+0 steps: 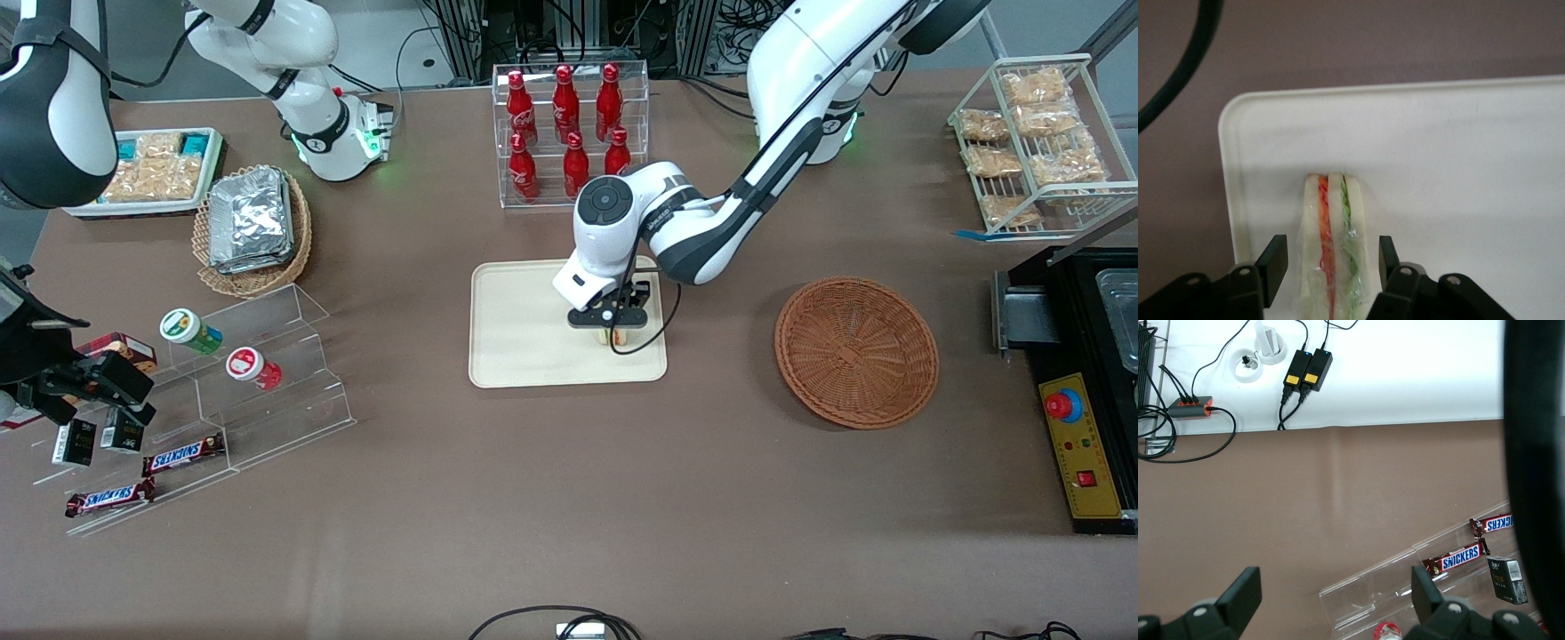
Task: Place sandwich from basket to tray
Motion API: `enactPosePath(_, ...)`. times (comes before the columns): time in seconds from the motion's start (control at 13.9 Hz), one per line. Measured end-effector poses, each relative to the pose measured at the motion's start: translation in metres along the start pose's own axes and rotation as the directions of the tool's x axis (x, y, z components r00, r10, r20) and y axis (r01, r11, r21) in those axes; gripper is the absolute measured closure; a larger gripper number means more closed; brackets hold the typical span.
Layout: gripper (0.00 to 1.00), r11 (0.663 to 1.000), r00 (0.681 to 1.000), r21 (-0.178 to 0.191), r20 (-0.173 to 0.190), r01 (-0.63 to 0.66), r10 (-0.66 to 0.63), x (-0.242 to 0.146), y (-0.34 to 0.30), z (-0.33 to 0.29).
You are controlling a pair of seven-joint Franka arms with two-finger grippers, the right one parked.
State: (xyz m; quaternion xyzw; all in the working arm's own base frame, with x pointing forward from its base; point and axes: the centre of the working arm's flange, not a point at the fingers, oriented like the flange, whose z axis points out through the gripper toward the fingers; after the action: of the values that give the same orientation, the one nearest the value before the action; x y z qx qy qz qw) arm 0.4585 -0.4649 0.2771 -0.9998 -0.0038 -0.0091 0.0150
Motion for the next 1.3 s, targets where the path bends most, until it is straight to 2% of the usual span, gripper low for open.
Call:
enactPosePath(0.29, 0.37, 0.996, 0.995, -0.019, -0.030, 0.090, -0.090, 0.043, -0.026, -0.031)
enactPosePath(0.36, 0.37, 0.993, 0.992, -0.014, -0.030, 0.120, -0.120, 0.052, -0.036, -0.040)
enactPosePath(0.65, 0.34, 0.961, 0.962, 0.054, -0.027, 0.272, -0.270, 0.103, -0.105, -0.095)
enactPosePath(0.86, 0.06, 0.928, 0.931, 0.076, -0.032, 0.365, -0.363, 0.134, -0.155, -0.130)
enactPosePath(0.94, 0.00, 0.920, 0.923, 0.075, -0.034, 0.384, -0.383, 0.140, -0.166, -0.138)
enactPosePath(1.15, 0.00, 0.911, 0.915, 0.086, -0.030, 0.402, -0.401, 0.150, -0.192, -0.152)
enactPosePath(1.3, 0.00, 0.933, 0.937, 0.097, 0.014, 0.346, -0.349, 0.149, -0.212, -0.165)
